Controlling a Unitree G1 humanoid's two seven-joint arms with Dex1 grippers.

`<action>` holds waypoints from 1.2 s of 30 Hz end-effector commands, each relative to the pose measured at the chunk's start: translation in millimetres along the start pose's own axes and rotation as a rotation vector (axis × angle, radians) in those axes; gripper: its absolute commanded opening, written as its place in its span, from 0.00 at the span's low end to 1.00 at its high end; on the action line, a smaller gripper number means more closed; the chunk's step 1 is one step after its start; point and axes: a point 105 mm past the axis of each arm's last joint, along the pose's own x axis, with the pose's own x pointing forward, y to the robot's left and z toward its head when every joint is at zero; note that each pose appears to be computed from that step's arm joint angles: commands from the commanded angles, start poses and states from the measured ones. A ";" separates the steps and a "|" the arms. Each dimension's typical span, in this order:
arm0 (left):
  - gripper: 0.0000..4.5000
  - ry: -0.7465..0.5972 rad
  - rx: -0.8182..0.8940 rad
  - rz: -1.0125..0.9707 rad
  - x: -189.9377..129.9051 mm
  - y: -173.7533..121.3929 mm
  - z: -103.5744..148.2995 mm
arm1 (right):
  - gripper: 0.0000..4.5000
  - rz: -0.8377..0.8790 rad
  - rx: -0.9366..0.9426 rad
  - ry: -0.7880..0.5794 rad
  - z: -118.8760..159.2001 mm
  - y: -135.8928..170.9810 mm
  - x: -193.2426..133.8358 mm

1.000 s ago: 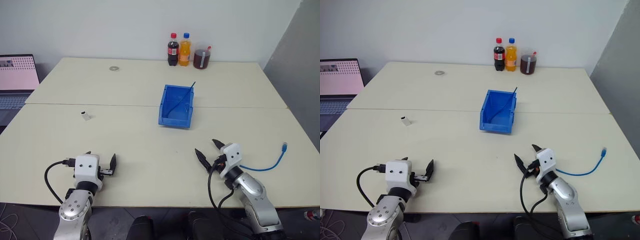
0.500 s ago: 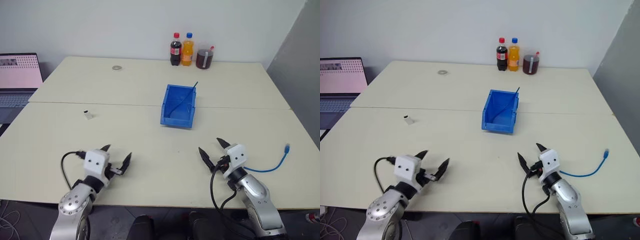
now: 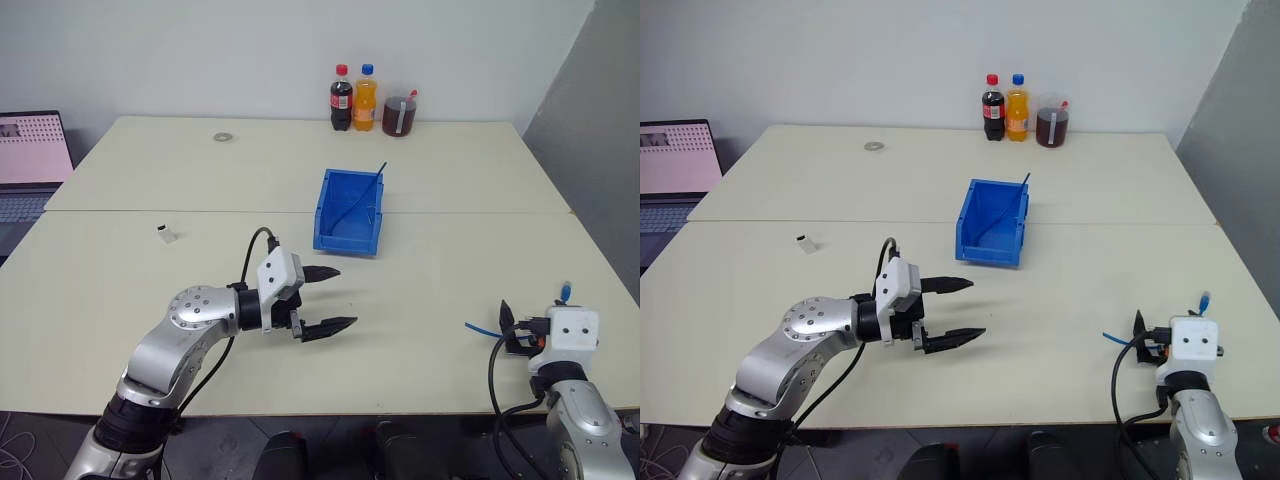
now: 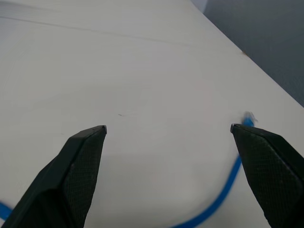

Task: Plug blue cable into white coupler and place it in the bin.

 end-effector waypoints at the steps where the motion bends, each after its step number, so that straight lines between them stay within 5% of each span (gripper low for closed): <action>1: 1.00 0.048 0.114 -0.101 2.9 0.1 2.9 | 0.99 -0.087 0.061 0.090 0.7 -18.0 1.5; 9: 1.00 0.033 0.177 -0.121 13.4 6.4 3.6 | 0.99 -0.115 0.121 0.295 -16.9 -27.6 29.2; 17: 1.00 0.042 0.192 -0.101 11.0 12.8 3.3 | 0.59 -0.216 0.294 0.400 -30.2 -46.4 39.1; 27: 1.00 0.050 0.178 -0.075 6.2 14.6 0.6 | 0.07 -0.195 0.247 0.350 -20.7 -51.3 39.9; 30: 1.00 0.068 0.171 -0.051 0.6 17.3 -3.6 | 0.01 -0.070 0.230 0.302 -4.9 -46.3 39.3; 36: 1.00 0.132 0.100 0.040 -25.6 18.0 -24.0 | 0.01 0.528 -0.003 0.201 40.0 7.6 14.8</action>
